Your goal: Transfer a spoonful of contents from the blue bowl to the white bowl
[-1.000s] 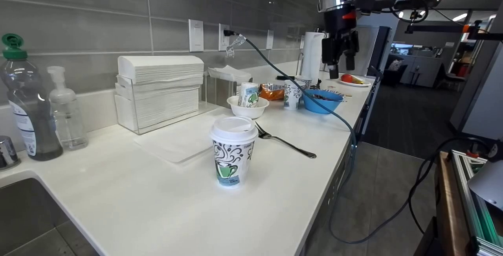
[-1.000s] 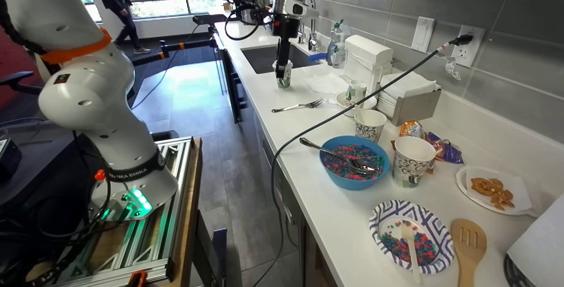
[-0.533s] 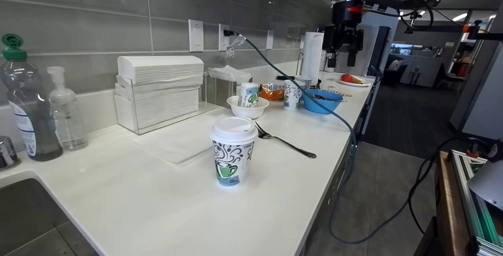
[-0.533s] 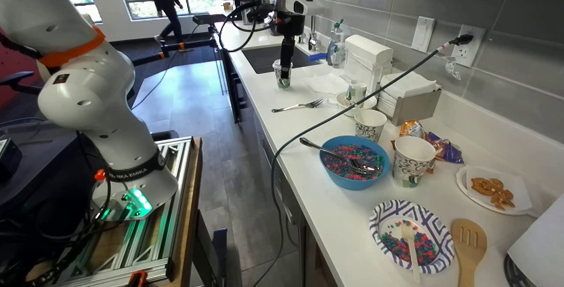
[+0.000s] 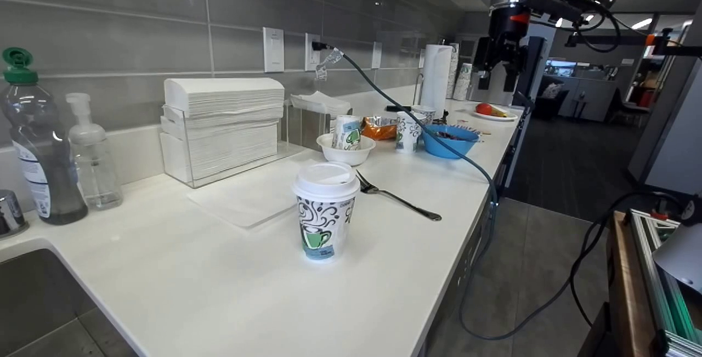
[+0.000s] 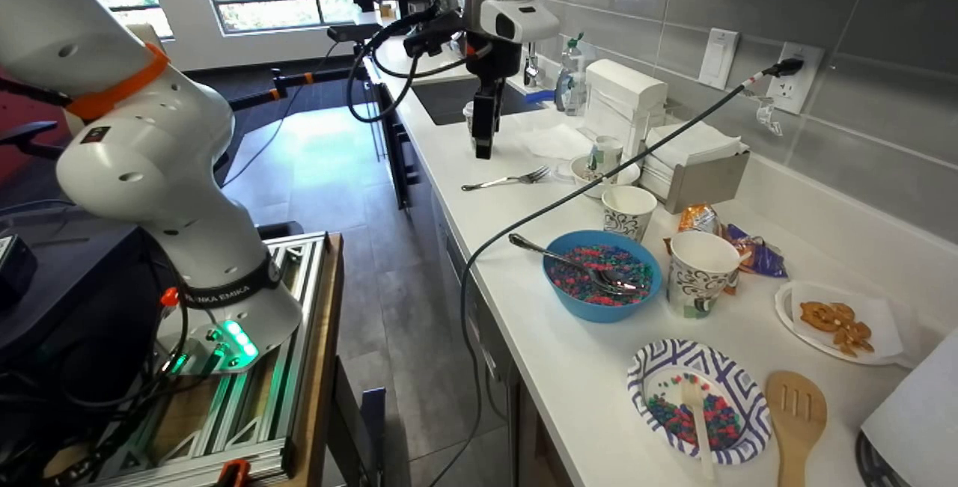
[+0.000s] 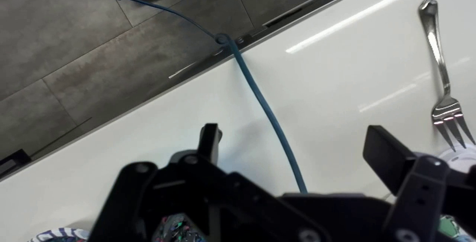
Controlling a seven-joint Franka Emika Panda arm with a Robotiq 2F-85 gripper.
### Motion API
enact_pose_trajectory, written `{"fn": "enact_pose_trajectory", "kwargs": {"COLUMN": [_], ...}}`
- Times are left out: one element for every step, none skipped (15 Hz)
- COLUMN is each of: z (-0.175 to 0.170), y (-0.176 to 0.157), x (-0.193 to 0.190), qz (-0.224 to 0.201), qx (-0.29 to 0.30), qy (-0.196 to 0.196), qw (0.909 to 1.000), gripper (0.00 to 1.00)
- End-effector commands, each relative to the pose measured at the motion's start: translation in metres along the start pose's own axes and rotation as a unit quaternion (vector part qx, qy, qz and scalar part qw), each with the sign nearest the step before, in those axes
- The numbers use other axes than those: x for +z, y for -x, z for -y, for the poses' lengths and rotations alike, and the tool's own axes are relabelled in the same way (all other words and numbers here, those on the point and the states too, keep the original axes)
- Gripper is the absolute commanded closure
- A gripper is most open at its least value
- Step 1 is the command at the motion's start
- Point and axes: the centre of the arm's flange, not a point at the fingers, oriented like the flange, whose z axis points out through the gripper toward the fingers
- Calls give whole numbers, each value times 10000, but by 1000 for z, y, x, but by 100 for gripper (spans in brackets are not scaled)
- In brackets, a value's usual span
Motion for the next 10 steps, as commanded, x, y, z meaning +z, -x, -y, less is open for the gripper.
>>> {"fn": "enact_pose_trajectory", "kwargs": {"z": [-51, -62, -73, -83, -91, -97, -101, -102, -100, -99], "y": [-3, -8, -16, -23, -30, -37, -43, -51, -59, -65], "x": [0, 1, 3, 5, 8, 12, 17, 23, 29, 36], "qz": [57, 43, 43, 40, 61, 58, 95, 113, 114, 92], "qx": [59, 100, 167, 237, 306, 398, 445, 477, 506, 543], "qy": [-151, -195, -207, -220, -236, -271, -323, -328, -352, -368], "qw": [9999, 9998, 9996, 9995, 9992, 9988, 9984, 9983, 9980, 9978], "gripper": [0, 0, 0, 0, 0, 0, 0, 0, 0, 0]}}
